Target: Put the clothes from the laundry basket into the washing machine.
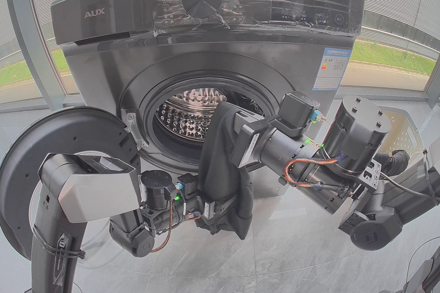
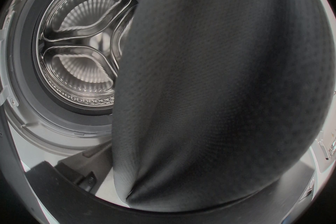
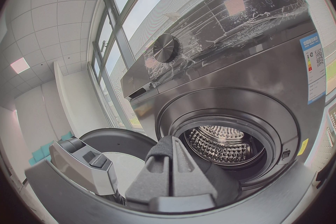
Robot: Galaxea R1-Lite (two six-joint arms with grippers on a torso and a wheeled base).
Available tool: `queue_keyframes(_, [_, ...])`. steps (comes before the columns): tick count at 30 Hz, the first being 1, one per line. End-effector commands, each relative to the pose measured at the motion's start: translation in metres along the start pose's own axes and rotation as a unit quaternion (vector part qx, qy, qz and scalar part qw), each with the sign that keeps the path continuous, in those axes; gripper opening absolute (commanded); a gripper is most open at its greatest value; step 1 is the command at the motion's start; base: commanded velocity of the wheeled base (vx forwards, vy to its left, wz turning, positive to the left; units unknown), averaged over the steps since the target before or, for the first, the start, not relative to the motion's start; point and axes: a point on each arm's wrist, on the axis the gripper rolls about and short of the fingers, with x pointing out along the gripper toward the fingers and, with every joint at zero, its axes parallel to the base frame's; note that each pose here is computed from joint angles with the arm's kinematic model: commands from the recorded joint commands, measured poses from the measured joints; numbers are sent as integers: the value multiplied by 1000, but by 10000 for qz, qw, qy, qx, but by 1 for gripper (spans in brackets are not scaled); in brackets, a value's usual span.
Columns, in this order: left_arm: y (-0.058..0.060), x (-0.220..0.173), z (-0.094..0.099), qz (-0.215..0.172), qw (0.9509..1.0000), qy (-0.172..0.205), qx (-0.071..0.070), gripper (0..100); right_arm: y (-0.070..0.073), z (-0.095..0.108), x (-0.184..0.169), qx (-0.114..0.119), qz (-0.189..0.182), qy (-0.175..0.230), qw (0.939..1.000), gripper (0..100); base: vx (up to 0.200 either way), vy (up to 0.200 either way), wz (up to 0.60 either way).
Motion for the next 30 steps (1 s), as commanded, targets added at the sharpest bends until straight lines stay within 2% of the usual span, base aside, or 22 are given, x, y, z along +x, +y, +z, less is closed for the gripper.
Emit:
queue_keyframes(1, [1, 5, -5, -7, 10000, 4, 5, 0, -1, 2, -1, 4, -7, -23, 10000, 0, 0, 0, 0])
queue_keyframes(7, [0, 1, -1, 9, 10000, -18, 26, 0, -7, 2, 0, -15, -91, -27, 10000, 0, 0, 0, 0])
queue_keyframes(9, [-4, -13, 14, -52, 10000, -56, 37, 0, -10, 4, 2, -28, -136, -68, 9999, 0, 0, 0, 0])
queue_keyframes(11, [-6, -17, 16, -75, 10000, -41, 35, 0, -13, 4, 3, -36, -171, -84, 9998, 0, 0, 0, 0])
queue_keyframes(13, [-17, -31, 28, -195, 9998, -69, 53, 0, -25, 6, 7, -68, -314, -134, 9994, 0, 0, 0, 0])
queue_keyframes(16, [-27, -51, 42, -324, 9994, -90, 71, 0, -37, 1, 11, -96, -456, -81, 9989, 0, 0, 0, 0])
queue_keyframes(17, [-27, -52, 43, -332, 9994, -90, 71, 0, -37, 1, 11, -95, -447, -87, 9989, 0, 0, 0, 0])
queue_keyframes(18, [-33, -67, 51, -454, 9989, -106, 88, 0, -43, -2, 13, -102, -514, -95, 9986, 0, 0, 0, 0])
queue_keyframes(19, [-33, -68, 52, -461, 9988, -114, 90, 0, -43, -1, 13, -102, -518, -112, 9985, 0, 0, 0, 0])
queue_keyframes(20, [-36, -83, 56, -508, 9986, -78, 104, 0, -49, -4, 14, -99, -578, -119, 9982, 0, 0, 0, 0])
queue_keyframes(23, [-41, -108, 63, -561, 9981, -74, 260, 0, -61, -11, 17, -127, -727, -75, 9972, 0, 0, 0, 0])
queue_keyframes(27, [-47, -134, 78, -868, 9954, -261, 311, 0, -70, -23, 19, -144, -827, -12, 9965, 0, 0, 0, 0])
queue_keyframes(30, [-46, -139, 84, -894, 9946, -382, 360, 0, -76, -39, 16, -154, -905, 230, 9955, 0, 0, 0, 0])
